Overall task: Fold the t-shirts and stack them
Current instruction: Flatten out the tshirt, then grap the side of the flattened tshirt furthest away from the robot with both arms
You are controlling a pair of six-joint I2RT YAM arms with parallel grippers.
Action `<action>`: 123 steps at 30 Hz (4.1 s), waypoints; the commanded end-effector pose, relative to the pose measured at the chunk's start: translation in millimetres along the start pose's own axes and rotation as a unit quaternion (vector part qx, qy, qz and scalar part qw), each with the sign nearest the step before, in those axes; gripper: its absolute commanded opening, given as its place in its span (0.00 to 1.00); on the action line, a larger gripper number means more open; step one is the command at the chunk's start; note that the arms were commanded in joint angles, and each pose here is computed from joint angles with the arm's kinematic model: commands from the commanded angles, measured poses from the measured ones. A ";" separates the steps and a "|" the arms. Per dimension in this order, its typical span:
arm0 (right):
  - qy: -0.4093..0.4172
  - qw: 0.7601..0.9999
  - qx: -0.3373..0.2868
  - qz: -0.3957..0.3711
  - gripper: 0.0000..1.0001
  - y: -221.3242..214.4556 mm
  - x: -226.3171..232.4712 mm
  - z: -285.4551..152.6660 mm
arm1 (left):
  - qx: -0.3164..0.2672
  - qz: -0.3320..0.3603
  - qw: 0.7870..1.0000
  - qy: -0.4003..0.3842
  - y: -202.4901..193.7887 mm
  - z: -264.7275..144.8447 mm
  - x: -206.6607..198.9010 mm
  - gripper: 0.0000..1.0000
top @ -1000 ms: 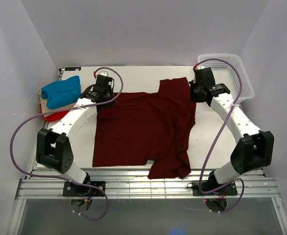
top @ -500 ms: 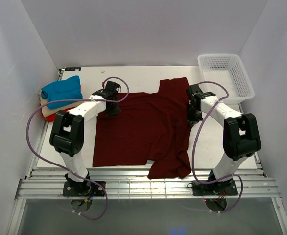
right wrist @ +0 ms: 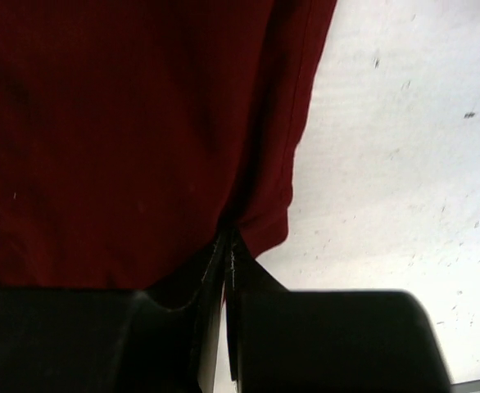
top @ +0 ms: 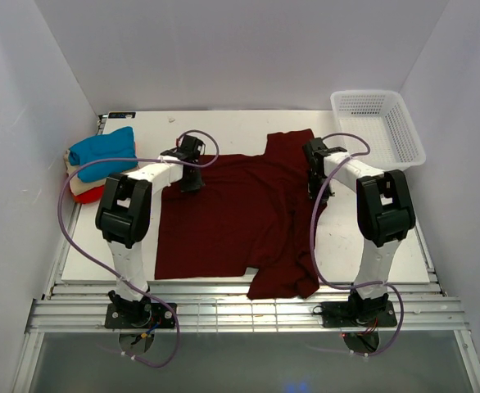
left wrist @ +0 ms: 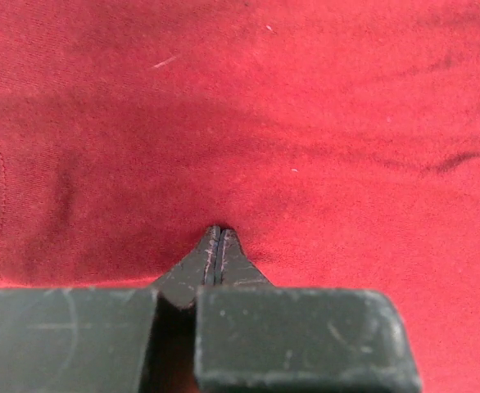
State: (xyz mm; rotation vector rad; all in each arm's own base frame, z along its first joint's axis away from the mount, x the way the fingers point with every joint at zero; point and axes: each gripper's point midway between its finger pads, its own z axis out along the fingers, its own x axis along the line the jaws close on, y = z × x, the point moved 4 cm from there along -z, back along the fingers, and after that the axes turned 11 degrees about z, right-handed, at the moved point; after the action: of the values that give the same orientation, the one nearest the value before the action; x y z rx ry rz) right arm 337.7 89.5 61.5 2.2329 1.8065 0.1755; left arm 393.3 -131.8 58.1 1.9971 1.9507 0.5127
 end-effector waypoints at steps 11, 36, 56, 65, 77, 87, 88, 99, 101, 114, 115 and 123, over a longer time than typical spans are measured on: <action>-0.086 0.996 -0.010 0.022 0.08 43.1 -44.4 2.3 | 0.027 -0.039 0.999 -0.004 6.9 30.4 34.8 0.00; 0.123 0.977 -0.176 -0.003 0.32 195.6 8.6 -63.2 | -0.192 -0.046 0.980 0.014 138.1 -68.2 58.4 0.77; 0.275 0.940 -0.200 -0.008 0.57 232.6 71.3 -16.6 | -0.162 -0.045 0.983 0.076 170.0 3.6 95.8 0.85; 0.242 0.943 -0.229 -0.010 0.58 245.5 65.2 -7.7 | -0.172 -0.044 0.983 0.050 175.8 23.7 98.1 0.85; 0.150 0.955 -0.253 -0.031 0.61 252.9 43.7 20.4 | -0.154 -0.043 0.987 0.019 166.6 56.6 100.9 0.87; 0.156 0.963 -0.217 -0.027 0.63 242.5 50.9 61.4 | -0.143 -0.047 0.988 0.023 160.7 72.8 110.9 0.87; 0.157 0.964 -0.212 -0.024 0.63 241.1 51.9 66.7 | -0.142 -0.046 0.989 0.022 160.2 75.3 110.4 0.88; 0.164 0.969 -0.184 -0.023 0.28 228.3 52.4 74.7 | -0.145 -0.057 0.988 0.003 163.6 81.3 107.7 0.85; 0.175 0.968 -0.175 -0.029 0.26 223.5 54.8 75.2 | -0.144 -0.059 0.988 -0.005 163.9 82.3 105.3 0.85; 0.178 0.969 -0.168 -0.031 0.20 221.5 54.9 71.9 | -0.136 -0.049 0.989 -0.041 156.9 85.5 81.8 0.70; 0.181 0.969 -0.165 -0.031 0.18 220.0 55.4 72.5 | -0.135 -0.047 0.988 -0.057 156.5 85.8 76.6 0.68; 0.191 0.968 -0.158 -0.035 0.11 213.9 55.5 65.0 | -0.125 -0.042 0.990 -0.050 151.3 97.9 78.0 0.35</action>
State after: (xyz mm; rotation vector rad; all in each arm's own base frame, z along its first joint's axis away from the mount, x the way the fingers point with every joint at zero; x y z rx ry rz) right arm 586.8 91.9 58.1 1.9554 1.8091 0.9056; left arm 579.1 -40.4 58.1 1.7002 1.8166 0.6753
